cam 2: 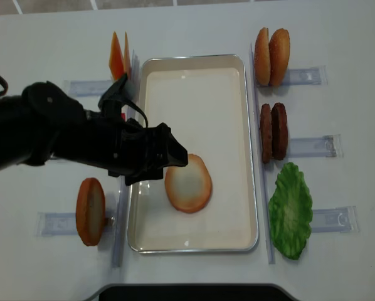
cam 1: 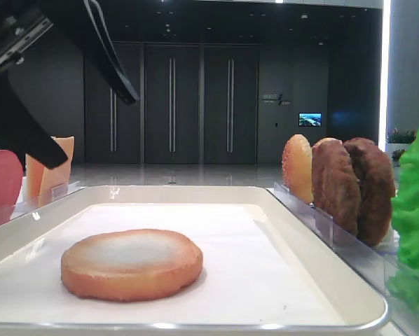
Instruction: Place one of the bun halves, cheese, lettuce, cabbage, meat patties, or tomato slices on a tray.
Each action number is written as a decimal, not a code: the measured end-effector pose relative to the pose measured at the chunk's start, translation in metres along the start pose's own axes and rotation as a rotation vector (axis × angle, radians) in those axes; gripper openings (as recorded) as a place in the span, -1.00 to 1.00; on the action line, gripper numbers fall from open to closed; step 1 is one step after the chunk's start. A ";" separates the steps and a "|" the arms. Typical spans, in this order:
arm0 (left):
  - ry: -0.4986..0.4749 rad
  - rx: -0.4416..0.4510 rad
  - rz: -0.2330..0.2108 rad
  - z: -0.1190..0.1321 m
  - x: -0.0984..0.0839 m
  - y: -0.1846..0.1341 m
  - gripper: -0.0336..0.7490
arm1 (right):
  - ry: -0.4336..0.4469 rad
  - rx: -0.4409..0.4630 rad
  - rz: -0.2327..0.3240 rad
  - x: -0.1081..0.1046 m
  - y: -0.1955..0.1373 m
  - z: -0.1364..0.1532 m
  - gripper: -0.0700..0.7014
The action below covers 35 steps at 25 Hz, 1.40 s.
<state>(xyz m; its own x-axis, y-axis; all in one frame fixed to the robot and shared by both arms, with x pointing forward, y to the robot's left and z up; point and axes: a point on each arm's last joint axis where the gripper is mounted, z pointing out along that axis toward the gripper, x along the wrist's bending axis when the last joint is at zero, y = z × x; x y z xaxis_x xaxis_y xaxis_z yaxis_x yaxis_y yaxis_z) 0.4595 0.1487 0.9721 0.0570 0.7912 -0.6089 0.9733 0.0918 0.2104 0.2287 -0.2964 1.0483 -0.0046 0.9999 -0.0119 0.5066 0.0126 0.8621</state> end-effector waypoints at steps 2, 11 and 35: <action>0.038 0.028 0.048 -0.009 -0.008 0.006 0.53 | 0.000 0.000 0.000 0.000 0.000 0.000 0.22; 0.413 0.208 0.279 -0.077 -0.038 0.039 0.53 | 0.000 0.000 0.000 0.000 0.000 0.000 0.22; 0.739 -0.172 0.092 -0.223 0.040 0.027 0.53 | 0.000 0.000 0.000 0.000 0.000 0.000 0.22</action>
<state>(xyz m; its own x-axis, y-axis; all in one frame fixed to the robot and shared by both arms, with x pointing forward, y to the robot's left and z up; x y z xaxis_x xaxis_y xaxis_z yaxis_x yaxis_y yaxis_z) 0.4389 0.3177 1.1244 -0.0862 0.9935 0.0742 0.9200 0.0508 0.3886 0.2287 -0.2964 1.0483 -0.0046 0.9999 -0.0119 0.5066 0.0126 0.8621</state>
